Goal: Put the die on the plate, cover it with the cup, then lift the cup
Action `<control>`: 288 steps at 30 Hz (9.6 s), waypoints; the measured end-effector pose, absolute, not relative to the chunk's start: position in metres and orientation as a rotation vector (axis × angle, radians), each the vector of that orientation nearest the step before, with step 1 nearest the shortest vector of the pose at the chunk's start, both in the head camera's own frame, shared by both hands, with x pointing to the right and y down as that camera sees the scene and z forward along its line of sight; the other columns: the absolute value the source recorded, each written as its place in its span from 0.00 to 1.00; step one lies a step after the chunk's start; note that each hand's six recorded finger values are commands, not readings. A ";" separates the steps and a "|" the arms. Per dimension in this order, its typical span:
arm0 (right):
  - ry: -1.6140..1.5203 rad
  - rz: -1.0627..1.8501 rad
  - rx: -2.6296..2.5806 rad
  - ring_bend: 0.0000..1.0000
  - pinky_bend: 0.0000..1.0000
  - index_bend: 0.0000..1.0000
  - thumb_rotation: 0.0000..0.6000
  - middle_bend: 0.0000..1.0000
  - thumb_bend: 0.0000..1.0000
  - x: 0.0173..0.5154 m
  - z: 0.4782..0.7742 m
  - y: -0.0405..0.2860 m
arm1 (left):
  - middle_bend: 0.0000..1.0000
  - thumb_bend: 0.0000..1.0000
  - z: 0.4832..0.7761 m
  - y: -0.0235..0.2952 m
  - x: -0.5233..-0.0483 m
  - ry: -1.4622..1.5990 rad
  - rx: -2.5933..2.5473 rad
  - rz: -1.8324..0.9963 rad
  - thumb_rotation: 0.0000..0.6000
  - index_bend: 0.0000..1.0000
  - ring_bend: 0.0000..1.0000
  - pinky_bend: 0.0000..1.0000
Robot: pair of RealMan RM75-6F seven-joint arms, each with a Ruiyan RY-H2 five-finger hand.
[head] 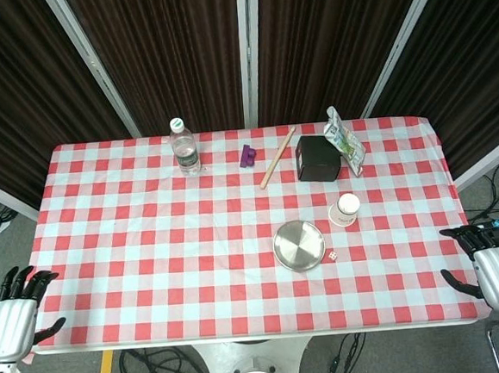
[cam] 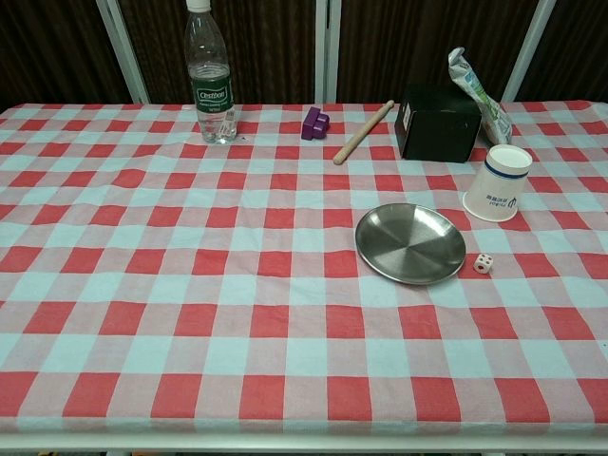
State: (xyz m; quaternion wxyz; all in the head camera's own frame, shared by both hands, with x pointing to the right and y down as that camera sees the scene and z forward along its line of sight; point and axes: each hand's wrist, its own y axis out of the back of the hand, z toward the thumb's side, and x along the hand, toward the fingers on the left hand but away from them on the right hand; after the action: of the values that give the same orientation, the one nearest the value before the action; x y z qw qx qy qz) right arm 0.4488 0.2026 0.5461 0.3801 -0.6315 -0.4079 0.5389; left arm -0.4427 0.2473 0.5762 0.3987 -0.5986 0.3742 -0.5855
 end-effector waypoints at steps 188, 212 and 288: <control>-0.788 1.146 -2.266 0.25 0.39 0.46 1.00 0.41 0.23 0.253 0.717 0.088 | 0.22 0.00 0.584 0.259 -0.456 0.996 -1.575 -1.504 1.00 0.24 0.11 0.09; -0.731 1.168 -2.281 0.23 0.35 0.37 1.00 0.38 0.15 0.237 0.752 0.101 | 0.22 0.00 0.588 0.260 -0.458 0.999 -1.586 -1.510 1.00 0.25 0.11 0.09; -0.703 0.994 -2.364 0.24 0.35 0.37 1.00 0.42 0.16 0.237 0.734 0.131 | 0.22 0.00 0.588 0.260 -0.456 0.999 -1.582 -1.507 1.00 0.25 0.11 0.09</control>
State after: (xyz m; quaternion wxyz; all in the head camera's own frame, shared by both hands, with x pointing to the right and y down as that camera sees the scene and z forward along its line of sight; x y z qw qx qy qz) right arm 0.2367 0.1309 0.7340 0.2388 -0.8633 -0.2568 0.3631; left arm -0.4563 0.2602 0.5883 0.3613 -0.6142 0.3877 -0.5848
